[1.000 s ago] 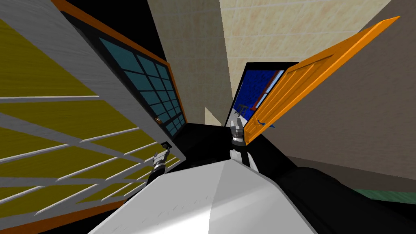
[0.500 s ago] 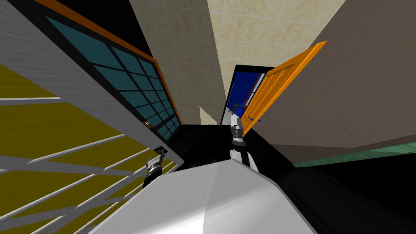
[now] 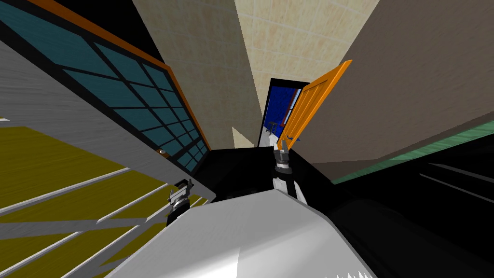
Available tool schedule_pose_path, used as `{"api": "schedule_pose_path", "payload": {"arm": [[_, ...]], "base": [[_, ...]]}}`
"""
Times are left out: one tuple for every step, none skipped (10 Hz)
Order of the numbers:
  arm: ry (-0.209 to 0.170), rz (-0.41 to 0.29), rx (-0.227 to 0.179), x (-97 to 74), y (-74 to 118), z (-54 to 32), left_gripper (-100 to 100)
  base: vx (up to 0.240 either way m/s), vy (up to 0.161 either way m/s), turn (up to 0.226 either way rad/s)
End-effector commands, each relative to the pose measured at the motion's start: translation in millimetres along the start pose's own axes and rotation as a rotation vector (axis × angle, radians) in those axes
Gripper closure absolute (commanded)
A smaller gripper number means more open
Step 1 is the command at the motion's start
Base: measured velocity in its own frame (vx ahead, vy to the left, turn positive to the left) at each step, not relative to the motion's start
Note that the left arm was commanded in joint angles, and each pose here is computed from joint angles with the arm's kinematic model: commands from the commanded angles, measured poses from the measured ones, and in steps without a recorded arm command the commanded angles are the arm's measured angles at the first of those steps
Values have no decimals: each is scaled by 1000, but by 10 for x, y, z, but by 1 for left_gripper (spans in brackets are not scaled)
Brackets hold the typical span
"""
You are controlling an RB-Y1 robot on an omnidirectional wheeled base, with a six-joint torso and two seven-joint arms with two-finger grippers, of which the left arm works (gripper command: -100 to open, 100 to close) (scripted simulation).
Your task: Pull the door open
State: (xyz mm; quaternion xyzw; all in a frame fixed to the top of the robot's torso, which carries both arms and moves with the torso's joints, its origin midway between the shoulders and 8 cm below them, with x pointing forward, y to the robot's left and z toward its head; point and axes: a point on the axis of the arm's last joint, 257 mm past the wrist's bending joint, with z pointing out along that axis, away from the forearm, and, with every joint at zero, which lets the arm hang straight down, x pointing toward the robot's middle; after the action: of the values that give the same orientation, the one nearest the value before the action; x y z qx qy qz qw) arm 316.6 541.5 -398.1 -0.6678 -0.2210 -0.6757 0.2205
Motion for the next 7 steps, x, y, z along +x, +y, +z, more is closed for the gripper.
{"api": "schedule_pose_path", "payload": {"arm": [[1,-1,-3,2,11,2,100],[1,-1,-3,2,11,2,100],[1,-1,-3,2,11,2,100],[1,-1,-3,2,11,2,100],[1,-1,-3,2,11,2,100],[1,-1,-3,2,11,2,100],[1,-1,-22,7,64,4,100]], "base": [[0,-2,50],[7,-13,-12],[5,-2,9],[0,0,0],[0,0,0],[0,0,0],[-87,-5,-38]]}}
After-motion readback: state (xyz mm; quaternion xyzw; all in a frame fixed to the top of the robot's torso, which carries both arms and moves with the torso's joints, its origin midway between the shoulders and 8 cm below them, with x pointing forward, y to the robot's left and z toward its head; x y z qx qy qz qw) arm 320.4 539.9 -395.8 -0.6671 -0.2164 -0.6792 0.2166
